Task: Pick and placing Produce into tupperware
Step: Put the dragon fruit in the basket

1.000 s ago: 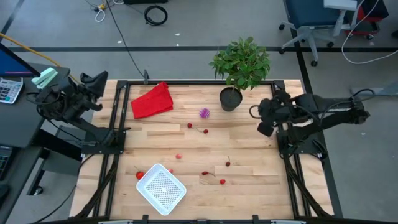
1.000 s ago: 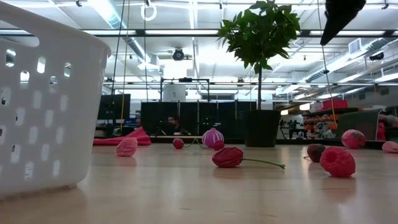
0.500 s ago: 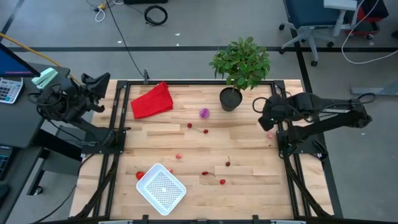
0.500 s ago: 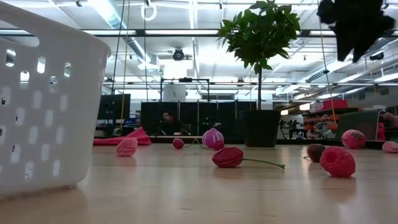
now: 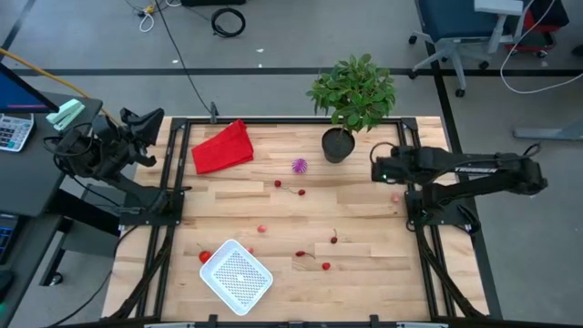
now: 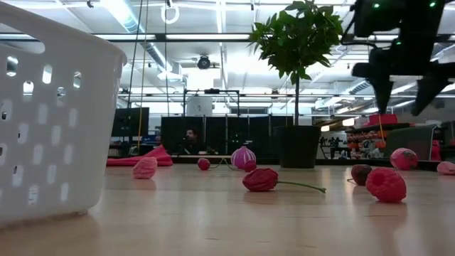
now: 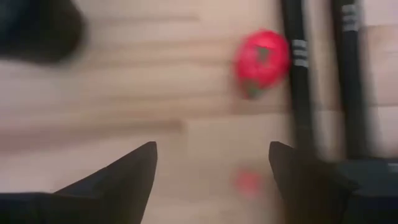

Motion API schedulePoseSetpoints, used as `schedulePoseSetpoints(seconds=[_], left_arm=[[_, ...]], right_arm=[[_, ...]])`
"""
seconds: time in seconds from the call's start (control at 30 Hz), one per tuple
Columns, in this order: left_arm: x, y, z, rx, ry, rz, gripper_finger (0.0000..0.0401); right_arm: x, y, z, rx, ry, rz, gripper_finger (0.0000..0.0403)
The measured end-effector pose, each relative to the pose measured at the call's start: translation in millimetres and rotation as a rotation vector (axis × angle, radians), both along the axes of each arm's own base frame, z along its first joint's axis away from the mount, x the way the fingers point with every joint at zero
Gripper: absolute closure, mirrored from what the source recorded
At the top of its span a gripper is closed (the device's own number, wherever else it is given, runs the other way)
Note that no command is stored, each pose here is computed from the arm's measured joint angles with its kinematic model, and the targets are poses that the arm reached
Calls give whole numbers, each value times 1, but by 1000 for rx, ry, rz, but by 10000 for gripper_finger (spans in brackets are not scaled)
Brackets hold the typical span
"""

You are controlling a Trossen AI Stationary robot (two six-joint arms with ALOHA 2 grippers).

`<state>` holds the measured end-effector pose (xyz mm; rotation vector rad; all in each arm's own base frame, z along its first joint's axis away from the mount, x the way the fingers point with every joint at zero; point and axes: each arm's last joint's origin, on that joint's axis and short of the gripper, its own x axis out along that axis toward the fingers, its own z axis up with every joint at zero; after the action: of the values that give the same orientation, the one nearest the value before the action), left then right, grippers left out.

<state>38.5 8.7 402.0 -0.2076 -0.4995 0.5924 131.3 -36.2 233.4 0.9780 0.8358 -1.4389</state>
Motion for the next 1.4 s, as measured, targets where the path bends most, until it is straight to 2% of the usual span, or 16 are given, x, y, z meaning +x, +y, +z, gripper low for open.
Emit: schedulePoseSetpoints(seconds=[0.13,0.27,0.37,0.6,0.8,0.97,1.1,1.17,1.3,1.4], left_arm=[[0,0,0,0,0,0,373],[0,0,0,0,0,0,371],[0,0,0,1,3,0,366],[0,0,0,2,5,0,361],[0,0,-1,5,9,0,369],[1,0,-1,7,13,0,373],[1,0,-1,8,16,1,368],[1,0,-1,8,16,1,364],[1,0,-1,7,15,0,361],[1,0,-1,7,15,0,362]], right_arm=[[0,-14,-1,-37,-16,-95,96],[-1,-23,-2,23,-63,-161,99],[-1,-26,-2,25,-72,-180,99],[4,-28,-1,4,-70,-29,99],[8,-30,0,-13,-107,-21,99],[14,-34,4,-121,-145,-9,99],[23,-39,8,-159,-303,-111,99],[25,-43,10,-214,-328,-148,99],[21,-49,12,-346,-239,-147,99],[20,-51,13,-370,-191,-95,99]])
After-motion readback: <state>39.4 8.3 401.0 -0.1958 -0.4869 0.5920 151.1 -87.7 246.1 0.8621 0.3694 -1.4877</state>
